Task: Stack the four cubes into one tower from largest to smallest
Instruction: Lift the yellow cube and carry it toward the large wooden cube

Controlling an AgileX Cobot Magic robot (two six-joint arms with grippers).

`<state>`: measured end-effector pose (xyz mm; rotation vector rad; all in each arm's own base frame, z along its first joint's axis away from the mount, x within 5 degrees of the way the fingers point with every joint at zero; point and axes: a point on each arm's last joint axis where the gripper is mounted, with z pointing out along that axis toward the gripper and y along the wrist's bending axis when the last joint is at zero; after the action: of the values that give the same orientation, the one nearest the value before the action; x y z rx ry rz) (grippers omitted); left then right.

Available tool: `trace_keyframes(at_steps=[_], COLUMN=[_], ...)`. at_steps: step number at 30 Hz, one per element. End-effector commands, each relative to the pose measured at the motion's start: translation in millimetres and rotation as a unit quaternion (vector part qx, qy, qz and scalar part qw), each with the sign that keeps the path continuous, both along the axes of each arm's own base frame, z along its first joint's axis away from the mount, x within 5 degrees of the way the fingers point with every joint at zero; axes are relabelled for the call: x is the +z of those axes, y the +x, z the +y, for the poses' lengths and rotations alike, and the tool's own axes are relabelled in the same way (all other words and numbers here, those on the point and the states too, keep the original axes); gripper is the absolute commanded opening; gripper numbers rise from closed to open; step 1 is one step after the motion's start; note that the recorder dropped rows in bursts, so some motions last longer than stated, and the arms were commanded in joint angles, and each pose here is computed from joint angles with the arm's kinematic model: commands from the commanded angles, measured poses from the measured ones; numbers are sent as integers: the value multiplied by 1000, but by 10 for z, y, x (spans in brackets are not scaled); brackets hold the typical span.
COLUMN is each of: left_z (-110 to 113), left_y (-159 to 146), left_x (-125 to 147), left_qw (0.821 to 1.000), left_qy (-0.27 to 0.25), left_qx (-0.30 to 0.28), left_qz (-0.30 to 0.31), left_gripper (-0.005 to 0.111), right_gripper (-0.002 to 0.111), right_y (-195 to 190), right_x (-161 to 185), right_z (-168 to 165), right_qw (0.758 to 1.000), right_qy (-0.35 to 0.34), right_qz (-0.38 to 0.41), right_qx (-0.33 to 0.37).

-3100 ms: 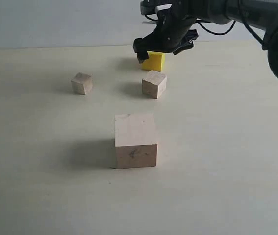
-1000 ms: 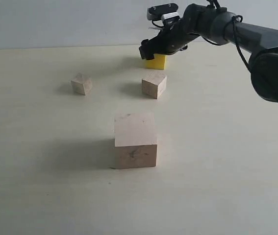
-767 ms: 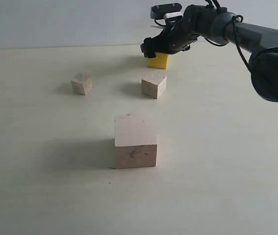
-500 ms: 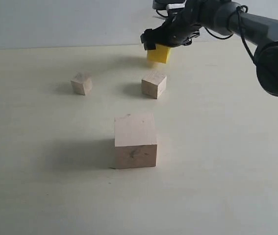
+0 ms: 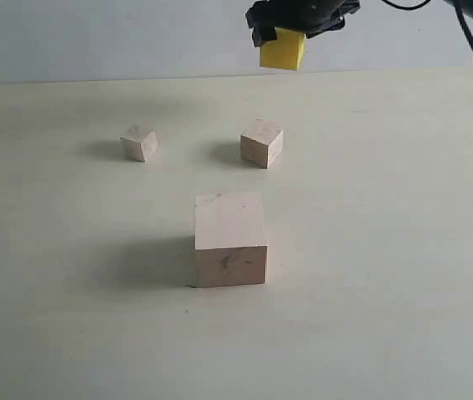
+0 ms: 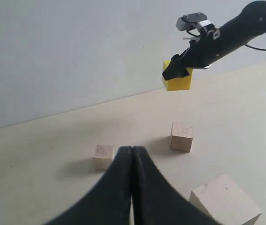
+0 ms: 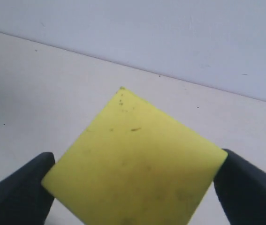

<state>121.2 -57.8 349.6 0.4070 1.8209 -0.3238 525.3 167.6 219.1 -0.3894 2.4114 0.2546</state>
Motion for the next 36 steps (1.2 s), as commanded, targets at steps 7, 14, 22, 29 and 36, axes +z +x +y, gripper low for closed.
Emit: trace_keyframes(at_steps=[7,14,22,29,36], left_z=[6,12,71,168,262], left_y=[-22,-33,-172,-391,-602], left_x=[-43,-77,-72,-18,13], left_qw=[1000,999,998,999,1000], left_qy=[5,23,43,35,27], left_qx=[-1,-4,-13,-14,-15], left_qz=[21,35,36,17,-3], left_gripper=[0,0,0,0,0], right_gripper=[2,1,0,0,0], right_y=[-316,-768,-1498,-1880,-2237], right_x=[801,1059,1176,1140,1077], right_z=[-98,-251,-471,-533,-301], right_qw=[1000,999,998,998,997], right_qy=[3,9,5,2,-1], right_qz=[-11,-33,-59,-54,-55], right_qx=[1,-12,0,7,61])
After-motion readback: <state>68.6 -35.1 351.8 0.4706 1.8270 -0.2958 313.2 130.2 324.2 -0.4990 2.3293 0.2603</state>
